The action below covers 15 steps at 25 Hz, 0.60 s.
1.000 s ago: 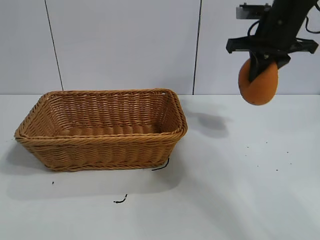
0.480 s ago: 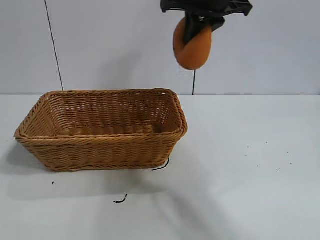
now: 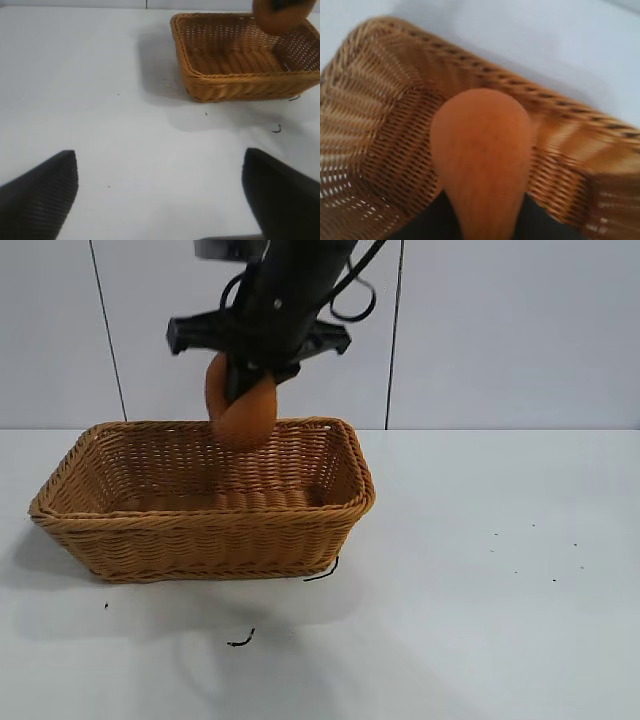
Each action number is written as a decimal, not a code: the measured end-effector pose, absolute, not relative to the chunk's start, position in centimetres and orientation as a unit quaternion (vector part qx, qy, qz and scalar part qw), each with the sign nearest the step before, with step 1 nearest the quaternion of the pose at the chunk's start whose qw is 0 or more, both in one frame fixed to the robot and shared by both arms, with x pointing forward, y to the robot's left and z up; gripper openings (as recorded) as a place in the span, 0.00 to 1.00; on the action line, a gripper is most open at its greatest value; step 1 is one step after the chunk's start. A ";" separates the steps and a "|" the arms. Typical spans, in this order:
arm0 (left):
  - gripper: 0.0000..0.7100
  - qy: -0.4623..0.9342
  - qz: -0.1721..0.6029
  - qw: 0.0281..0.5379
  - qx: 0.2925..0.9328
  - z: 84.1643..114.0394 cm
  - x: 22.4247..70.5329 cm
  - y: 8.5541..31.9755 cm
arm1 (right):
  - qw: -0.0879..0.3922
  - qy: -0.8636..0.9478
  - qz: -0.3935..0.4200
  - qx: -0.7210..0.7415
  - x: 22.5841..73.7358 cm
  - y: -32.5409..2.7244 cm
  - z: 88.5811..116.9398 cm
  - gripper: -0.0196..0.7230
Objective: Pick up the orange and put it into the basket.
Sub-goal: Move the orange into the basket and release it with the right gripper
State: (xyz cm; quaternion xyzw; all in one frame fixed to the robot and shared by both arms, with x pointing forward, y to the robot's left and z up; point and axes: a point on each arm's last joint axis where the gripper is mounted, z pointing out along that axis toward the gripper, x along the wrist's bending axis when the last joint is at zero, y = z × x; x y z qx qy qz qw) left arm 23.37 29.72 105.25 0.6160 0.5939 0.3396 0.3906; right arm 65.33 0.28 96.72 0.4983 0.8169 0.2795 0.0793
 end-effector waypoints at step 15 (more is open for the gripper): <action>0.90 0.594 0.340 0.391 0.616 105.2 23.4 29.7 | 0.067 0.833 0.239 0.494 66.4 0.9 97.8 0.95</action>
